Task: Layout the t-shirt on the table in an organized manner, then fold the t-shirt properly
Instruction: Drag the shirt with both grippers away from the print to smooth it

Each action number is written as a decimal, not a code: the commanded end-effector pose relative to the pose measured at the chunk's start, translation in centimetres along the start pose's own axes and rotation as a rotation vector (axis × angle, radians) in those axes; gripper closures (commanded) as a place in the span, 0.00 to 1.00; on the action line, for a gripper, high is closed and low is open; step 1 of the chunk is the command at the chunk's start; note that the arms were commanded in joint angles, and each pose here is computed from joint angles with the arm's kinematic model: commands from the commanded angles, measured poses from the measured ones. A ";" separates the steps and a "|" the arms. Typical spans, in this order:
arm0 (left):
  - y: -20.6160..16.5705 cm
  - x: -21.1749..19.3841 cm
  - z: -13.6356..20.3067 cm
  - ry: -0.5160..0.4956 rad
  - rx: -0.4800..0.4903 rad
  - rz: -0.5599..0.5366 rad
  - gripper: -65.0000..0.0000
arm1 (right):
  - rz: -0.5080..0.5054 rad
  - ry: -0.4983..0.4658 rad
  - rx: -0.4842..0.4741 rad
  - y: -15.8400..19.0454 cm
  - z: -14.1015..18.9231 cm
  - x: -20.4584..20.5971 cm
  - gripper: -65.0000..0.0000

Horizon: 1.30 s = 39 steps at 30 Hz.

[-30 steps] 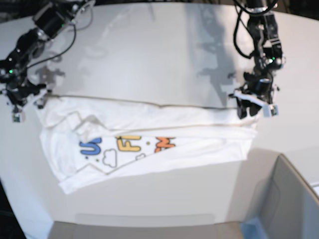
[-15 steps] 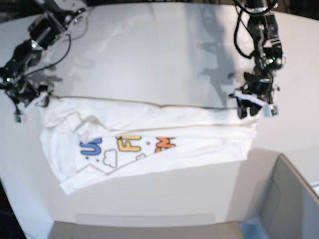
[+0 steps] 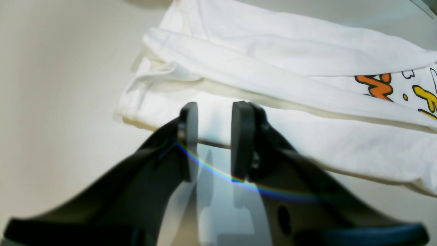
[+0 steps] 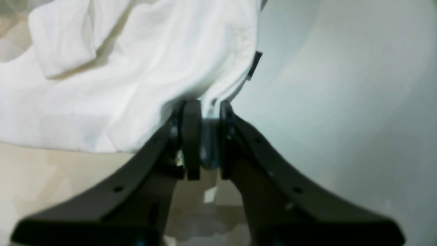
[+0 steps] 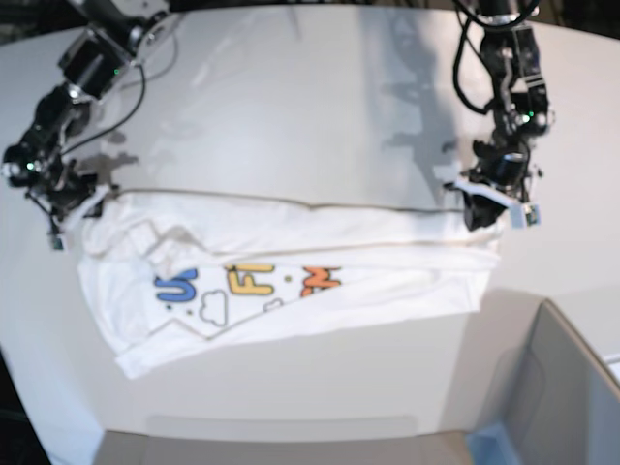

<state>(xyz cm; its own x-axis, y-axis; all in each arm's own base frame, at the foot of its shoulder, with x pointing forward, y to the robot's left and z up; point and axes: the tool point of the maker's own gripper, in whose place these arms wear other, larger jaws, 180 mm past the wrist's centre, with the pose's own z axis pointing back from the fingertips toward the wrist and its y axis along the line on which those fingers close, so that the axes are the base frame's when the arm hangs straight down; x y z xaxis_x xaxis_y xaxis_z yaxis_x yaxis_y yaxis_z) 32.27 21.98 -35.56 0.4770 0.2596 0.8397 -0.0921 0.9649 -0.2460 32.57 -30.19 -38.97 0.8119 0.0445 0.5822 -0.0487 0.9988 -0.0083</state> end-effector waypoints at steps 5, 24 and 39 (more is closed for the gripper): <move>-0.2 0.7 -0.2 -0.035 0.000 0.026 0.66 | 0.032 0.042 -0.041 -1.5 0.6 -0.8 0.80; 7.5 1.5 -2.4 -0.046 0.168 0.187 0.53 | 0.037 0.060 -0.055 -2.1 0.9 -1.7 0.66; 4.9 -0.1 -3.9 0.006 0.065 0.159 0.53 | 0.037 0.060 -0.055 -2.1 0.9 -1.7 0.66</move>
<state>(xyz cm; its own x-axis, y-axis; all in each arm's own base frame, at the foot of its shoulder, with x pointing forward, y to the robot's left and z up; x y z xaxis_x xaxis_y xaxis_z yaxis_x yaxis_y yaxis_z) 33.89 26.68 -40.35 0.4967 0.4155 0.7620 -0.2491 0.9093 -0.3334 31.63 -31.31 -39.11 0.8117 0.0503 0.5819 -0.0412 0.9987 -0.0288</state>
